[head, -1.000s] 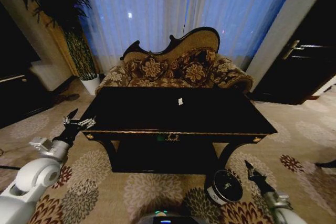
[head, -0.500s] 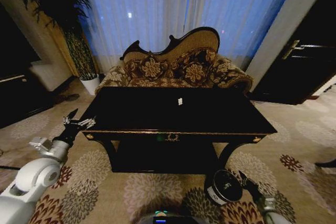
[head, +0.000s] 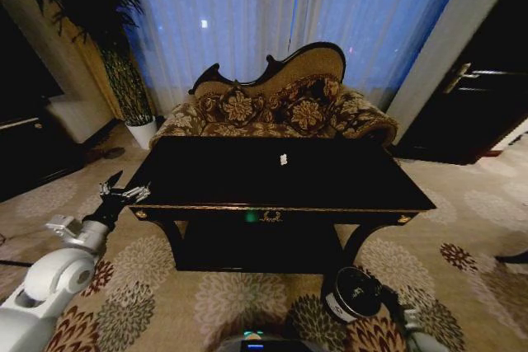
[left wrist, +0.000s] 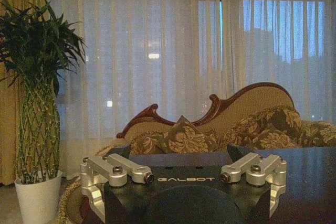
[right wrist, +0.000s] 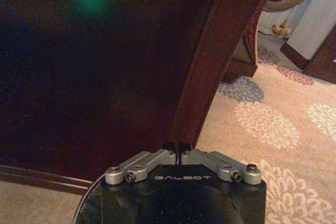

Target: Move to the front of the table and place the trash on the table into the trash bin.

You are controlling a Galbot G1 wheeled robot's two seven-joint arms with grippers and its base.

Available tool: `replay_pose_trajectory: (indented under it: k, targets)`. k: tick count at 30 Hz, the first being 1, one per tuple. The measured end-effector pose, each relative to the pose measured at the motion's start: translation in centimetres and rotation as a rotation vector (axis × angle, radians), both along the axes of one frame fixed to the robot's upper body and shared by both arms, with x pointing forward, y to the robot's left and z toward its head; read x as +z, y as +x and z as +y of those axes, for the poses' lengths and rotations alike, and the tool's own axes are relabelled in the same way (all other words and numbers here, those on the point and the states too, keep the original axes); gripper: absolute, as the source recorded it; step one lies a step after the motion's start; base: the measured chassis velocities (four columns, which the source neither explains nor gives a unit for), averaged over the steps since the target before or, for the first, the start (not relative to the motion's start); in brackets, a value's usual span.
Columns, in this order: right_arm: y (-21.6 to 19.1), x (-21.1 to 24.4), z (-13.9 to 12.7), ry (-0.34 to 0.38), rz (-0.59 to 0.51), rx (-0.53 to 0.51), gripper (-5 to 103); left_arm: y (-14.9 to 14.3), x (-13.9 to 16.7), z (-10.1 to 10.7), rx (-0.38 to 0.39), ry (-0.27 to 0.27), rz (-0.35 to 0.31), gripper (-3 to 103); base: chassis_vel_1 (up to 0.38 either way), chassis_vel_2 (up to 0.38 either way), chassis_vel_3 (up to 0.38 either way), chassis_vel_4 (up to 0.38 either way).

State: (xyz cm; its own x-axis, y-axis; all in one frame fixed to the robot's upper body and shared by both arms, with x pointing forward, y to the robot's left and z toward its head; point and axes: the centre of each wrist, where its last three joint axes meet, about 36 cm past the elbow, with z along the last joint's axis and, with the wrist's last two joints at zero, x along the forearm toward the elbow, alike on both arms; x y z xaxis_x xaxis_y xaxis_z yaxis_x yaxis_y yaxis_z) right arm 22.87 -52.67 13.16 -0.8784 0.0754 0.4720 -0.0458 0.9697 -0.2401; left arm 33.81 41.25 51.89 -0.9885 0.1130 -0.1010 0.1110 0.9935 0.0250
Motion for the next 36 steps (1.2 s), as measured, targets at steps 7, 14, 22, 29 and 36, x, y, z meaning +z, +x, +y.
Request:
replay_pose_trajectory:
  k: [7,14,22,29,36]
  targets:
    - [0.6,-1.1,0.6,-0.017,0.026,0.032,0,0.0,0.0,0.0,0.000,0.000,0.000,100,0.000,0.000,0.000,0.000]
    - [1.6,-1.5,1.4,-0.017,0.022,0.037,0,0.0,0.0,0.0,0.000,0.000,0.000,100,0.000,0.000,0.000,0.000]
    - [1.8,-1.5,1.2,-0.004,0.025,0.007,22,0.0,0.0,0.0,0.000,0.000,0.000,100,0.000,0.000,0.000,0.000]
    - [1.8,-1.4,0.9,-0.005,0.027,0.002,44,0.0,0.0,0.0,0.000,0.000,0.000,100,0.000,0.000,0.000,0.000]
    - [1.4,-1.1,0.7,-0.003,0.021,-0.004,71,0.0,0.0,0.0,0.000,0.000,0.000,100,0.000,0.000,0.000,0.000]
